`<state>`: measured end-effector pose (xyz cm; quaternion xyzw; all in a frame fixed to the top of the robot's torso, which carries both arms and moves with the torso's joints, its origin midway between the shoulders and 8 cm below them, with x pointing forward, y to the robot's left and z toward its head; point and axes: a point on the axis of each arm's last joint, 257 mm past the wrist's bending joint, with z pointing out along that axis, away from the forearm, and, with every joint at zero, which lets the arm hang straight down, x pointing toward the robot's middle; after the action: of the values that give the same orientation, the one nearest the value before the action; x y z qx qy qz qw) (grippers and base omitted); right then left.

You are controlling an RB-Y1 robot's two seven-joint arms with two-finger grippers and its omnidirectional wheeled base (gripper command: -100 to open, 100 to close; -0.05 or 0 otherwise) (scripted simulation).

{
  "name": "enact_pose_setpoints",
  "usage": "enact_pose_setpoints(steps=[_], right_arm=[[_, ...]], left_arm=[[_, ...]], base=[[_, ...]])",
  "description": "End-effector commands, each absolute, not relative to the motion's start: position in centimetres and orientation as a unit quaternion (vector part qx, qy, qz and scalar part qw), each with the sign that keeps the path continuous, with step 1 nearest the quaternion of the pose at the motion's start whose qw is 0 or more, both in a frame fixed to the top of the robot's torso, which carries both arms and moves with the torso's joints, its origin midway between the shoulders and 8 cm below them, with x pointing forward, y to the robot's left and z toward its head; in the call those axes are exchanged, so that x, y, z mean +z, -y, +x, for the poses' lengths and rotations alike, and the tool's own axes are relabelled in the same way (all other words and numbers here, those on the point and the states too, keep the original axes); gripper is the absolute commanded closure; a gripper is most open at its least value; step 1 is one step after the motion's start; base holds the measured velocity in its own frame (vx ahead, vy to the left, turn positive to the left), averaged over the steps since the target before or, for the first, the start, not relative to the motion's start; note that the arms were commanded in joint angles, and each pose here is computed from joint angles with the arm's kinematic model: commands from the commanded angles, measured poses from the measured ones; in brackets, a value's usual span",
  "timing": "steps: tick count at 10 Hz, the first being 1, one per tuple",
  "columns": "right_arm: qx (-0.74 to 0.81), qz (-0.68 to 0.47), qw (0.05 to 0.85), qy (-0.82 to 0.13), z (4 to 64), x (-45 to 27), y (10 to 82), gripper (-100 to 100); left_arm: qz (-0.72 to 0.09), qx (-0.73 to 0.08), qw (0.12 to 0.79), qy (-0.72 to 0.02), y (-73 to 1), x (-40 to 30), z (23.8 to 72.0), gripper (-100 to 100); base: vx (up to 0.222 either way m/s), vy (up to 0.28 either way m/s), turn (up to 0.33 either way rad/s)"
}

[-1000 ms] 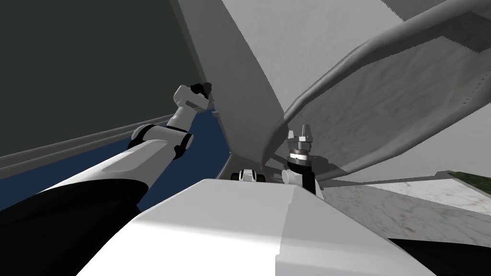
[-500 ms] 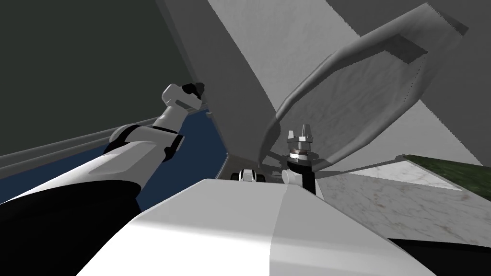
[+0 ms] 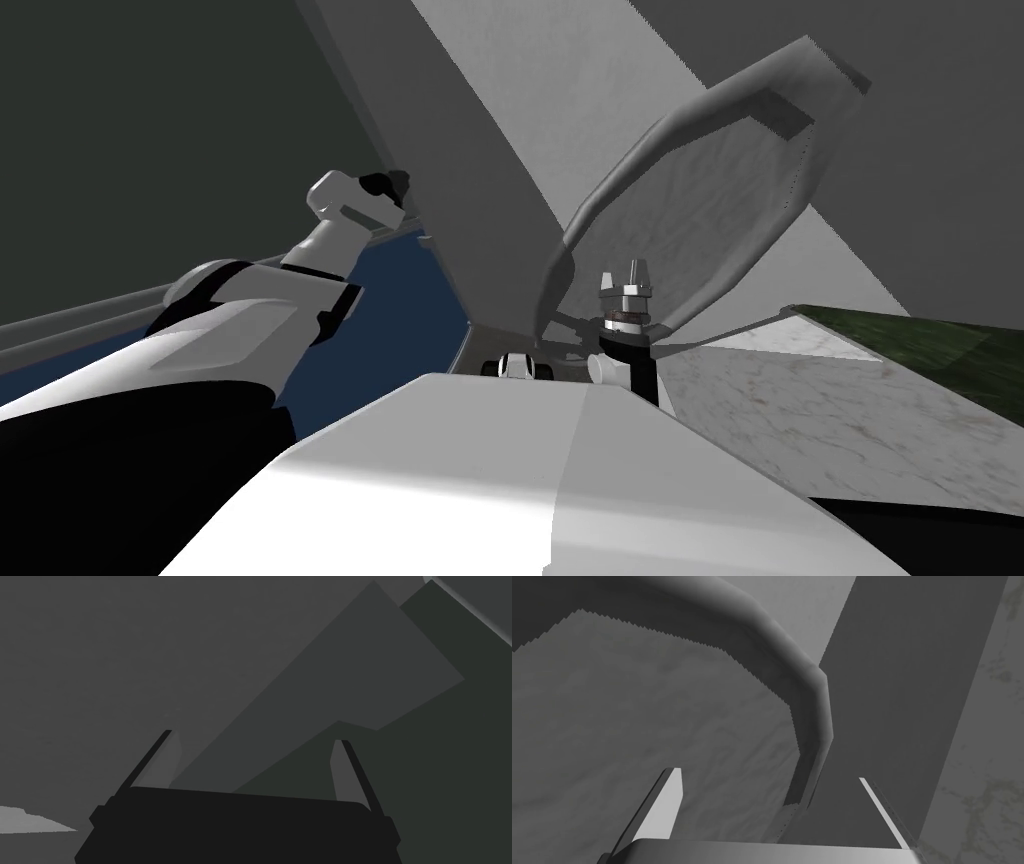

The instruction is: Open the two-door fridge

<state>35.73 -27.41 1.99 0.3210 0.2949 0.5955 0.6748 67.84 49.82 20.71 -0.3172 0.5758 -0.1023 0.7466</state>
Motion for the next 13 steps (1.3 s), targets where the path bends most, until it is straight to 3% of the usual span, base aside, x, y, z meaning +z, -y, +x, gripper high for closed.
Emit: enact_pose_setpoints(steps=[1,13], right_arm=[[0.595,0.321,0.675,-0.295,35.7,2.0,27.4,0],[0.595,0.321,0.675,-0.295,35.7,2.0,27.4,0]], left_arm=[[-0.306,-0.120,0.748,-0.576,-46.8,21.0,69.2,100],[-0.249,-0.217,0.729,-0.600,-29.3,20.8,74.5,100]], base=[[0.043,0.009,0.237],[0.023,0.013,0.208]])
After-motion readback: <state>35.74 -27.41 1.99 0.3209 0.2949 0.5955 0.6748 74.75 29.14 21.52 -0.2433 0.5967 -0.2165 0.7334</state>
